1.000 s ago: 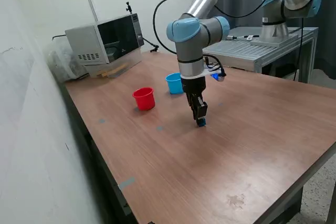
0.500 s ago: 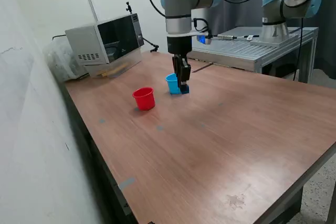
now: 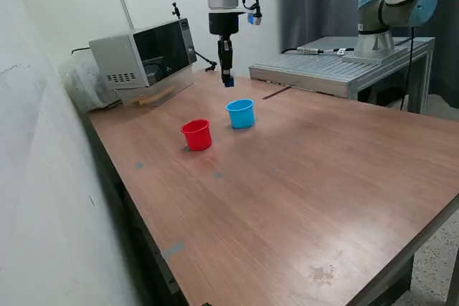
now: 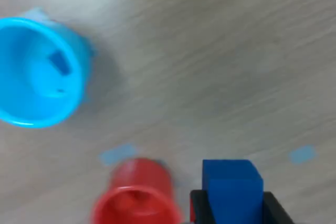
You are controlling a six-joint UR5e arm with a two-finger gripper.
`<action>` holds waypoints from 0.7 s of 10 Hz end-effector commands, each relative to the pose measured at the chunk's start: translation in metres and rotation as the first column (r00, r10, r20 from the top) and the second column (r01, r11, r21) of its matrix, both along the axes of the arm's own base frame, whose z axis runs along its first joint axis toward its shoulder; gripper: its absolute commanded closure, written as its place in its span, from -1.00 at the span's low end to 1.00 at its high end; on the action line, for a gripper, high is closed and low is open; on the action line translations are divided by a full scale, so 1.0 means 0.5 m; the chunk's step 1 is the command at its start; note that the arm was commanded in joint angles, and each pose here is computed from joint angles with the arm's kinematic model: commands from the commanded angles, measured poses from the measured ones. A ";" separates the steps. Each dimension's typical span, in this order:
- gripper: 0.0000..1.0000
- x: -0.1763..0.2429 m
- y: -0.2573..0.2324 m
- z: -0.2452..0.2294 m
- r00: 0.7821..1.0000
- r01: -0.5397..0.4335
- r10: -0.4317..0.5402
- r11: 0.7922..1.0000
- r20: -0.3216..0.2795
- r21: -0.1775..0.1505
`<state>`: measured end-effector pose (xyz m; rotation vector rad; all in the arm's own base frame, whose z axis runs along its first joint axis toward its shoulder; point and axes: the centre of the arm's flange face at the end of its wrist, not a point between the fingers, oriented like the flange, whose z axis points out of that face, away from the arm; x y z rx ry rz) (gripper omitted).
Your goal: Place red objects in the red bin, and blue objects in the blue bin.
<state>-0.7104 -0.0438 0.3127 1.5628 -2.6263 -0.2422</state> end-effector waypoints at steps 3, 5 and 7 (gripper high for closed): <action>1.00 0.074 0.239 -0.066 0.983 0.157 -0.161 0.986 0.093 0.048; 1.00 0.107 0.265 -0.118 0.975 0.162 -0.166 0.986 0.146 0.038; 1.00 0.126 0.245 -0.148 0.977 0.144 -0.147 0.989 0.155 0.032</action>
